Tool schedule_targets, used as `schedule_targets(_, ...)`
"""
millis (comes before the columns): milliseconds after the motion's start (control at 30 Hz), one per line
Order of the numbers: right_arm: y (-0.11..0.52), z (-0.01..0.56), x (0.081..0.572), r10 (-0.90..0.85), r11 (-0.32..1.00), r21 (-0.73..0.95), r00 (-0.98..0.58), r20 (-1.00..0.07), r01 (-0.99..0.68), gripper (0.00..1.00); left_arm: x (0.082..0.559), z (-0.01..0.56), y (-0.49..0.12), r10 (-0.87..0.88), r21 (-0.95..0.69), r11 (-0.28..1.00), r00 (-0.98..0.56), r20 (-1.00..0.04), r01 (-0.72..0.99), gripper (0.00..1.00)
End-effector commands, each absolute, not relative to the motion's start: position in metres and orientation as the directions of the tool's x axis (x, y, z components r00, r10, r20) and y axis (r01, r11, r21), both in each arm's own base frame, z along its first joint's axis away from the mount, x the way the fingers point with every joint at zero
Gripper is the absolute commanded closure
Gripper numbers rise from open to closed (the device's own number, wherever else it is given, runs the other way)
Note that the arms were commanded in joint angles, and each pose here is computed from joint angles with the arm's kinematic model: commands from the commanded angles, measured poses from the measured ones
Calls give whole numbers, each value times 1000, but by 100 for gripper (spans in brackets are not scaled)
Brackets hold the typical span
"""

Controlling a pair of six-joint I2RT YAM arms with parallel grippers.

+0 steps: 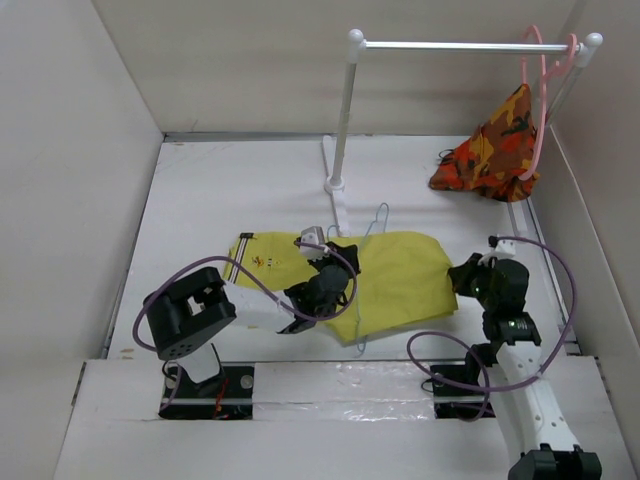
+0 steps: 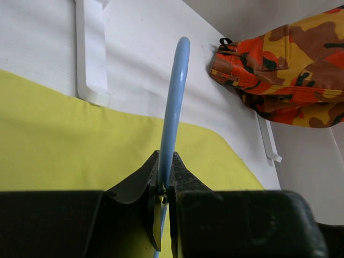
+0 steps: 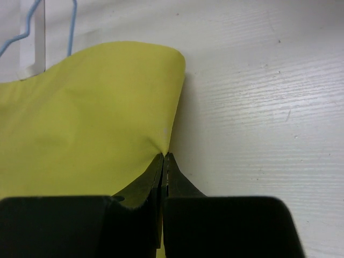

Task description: Place the trousers on the hanger

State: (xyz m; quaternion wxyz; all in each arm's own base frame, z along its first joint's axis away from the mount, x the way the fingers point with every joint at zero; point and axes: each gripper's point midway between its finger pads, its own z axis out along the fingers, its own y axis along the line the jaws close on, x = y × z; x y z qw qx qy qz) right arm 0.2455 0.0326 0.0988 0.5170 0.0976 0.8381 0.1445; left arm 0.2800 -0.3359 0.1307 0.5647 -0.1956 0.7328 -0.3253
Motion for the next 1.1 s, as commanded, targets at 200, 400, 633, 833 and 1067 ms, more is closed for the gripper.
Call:
schedule_targets(200,1,118,268,346,938,322,-354,-869,127,100,279,145,-311,-613,-635,771,-205,-763,58,100)
schedule_targets(400,-12,152,278,331,944,315,-302,-894,101,100,277,123,-316,-581,-610,791,-249,-775,52,100)
schedule_targets(633,-36,146,281,307,950,269,-325,-895,158,100,279,133,-316,-574,-599,799,-228,-787,58,100)
schedule_targets(833,-53,127,289,336,941,294,-353,-873,168,100,275,139,-325,-523,-559,820,-239,-818,121,100)
schedule_targets(1067,-44,118,295,340,940,326,-385,-858,103,100,266,162,-347,-519,-568,799,-252,-817,196,100)
